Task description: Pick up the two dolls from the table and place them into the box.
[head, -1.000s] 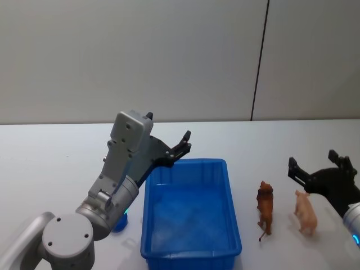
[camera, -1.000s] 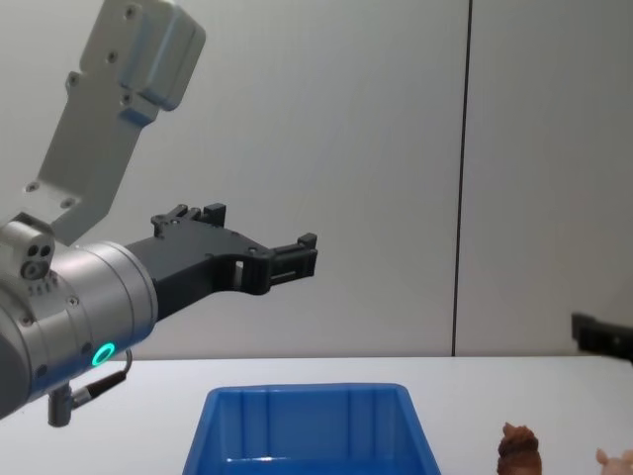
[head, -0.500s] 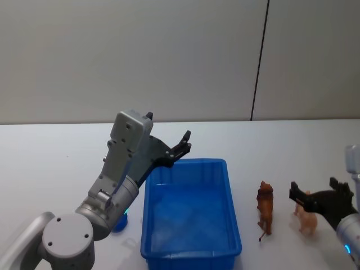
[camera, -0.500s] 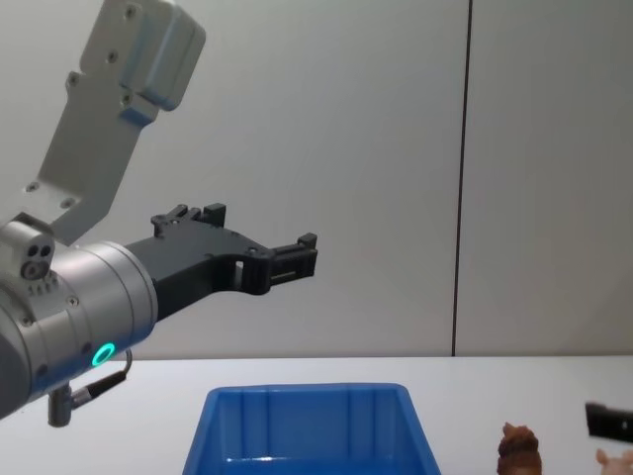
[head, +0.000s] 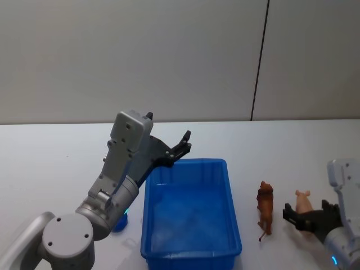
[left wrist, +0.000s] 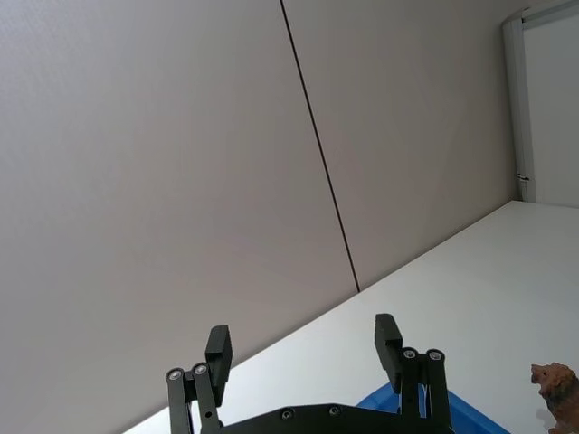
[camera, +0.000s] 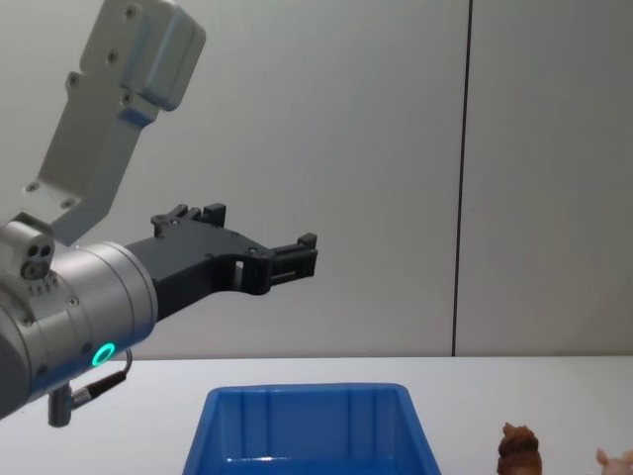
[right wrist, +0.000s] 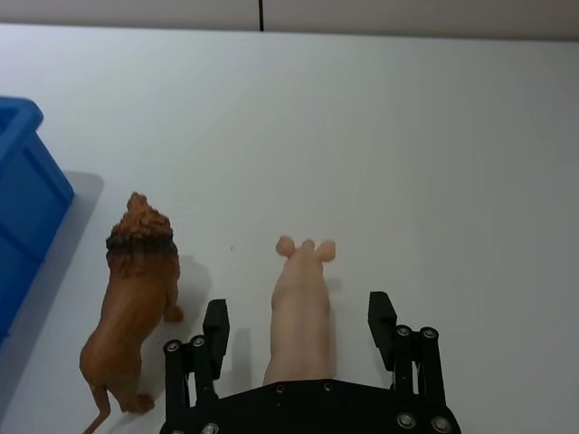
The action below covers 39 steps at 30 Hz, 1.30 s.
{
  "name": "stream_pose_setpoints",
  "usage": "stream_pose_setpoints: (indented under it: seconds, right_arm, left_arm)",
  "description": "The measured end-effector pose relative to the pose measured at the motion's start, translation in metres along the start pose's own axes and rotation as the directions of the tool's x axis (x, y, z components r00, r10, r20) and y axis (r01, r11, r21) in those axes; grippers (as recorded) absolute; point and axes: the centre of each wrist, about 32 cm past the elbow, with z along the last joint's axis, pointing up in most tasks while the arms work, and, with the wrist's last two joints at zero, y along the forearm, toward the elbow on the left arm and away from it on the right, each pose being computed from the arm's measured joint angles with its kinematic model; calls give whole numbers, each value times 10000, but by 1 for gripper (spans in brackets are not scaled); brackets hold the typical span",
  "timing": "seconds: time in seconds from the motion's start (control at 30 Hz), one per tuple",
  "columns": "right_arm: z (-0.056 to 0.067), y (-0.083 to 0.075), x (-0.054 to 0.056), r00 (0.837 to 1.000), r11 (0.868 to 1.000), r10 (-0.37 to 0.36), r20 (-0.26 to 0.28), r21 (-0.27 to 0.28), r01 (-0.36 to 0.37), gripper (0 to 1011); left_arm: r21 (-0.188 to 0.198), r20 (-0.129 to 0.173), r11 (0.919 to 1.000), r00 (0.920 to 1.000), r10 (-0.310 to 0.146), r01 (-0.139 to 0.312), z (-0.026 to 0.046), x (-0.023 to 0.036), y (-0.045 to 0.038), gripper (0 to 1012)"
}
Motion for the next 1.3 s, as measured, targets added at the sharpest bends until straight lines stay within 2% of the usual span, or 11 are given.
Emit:
stream_pose_setpoints:
  seconds: [0.17,0.33,0.43,0.47,0.53,0.57,0.63,0.67,0.7,1.07,1.3]
  right_arm:
    - [-32,18,-34,10000,9996,-19,-52,-296,18,886]
    - [-63,30,-62,9999,9986,-21,-124,-522,15,732]
    - [-78,30,-78,9999,9984,-11,-146,-572,3,677]
    - [-82,30,-82,9999,9983,-8,-148,-582,0,607]
    - [-93,27,-94,9999,9983,-6,-123,-584,-2,534]
    - [-97,26,-98,9999,9983,-6,-109,-579,0,534]
    - [-107,21,-109,10000,9985,-11,-57,-543,8,445]
    - [-108,18,-112,10000,9987,-17,-31,-508,15,445]
    - [-110,15,-116,10000,9989,-21,1,-470,21,397]
    - [-99,-63,-155,9988,9992,45,484,403,-65,376]
    - [-71,-130,-157,9953,9914,333,905,1234,-444,376]
  left_arm:
    - [1,0,10000,10000,0,0,0,0,0,1001]
    - [0,0,10000,10000,0,0,0,0,0,1001]
    - [0,0,10000,10000,0,0,0,0,0,1001]
    - [1,1,10000,10000,0,0,0,0,0,1001]
    - [0,0,10000,10000,-1,1,0,0,0,1001]
    - [0,0,10000,10000,0,0,0,0,0,1001]
    - [1,0,10000,10000,0,0,0,0,0,1001]
    - [0,0,10000,10000,0,0,0,0,0,1001]
    - [0,0,10000,10000,-1,1,0,0,0,1001]
    - [0,0,10000,10000,-1,1,0,0,0,1001]
    - [0,0,10000,10000,0,0,0,0,0,1001]
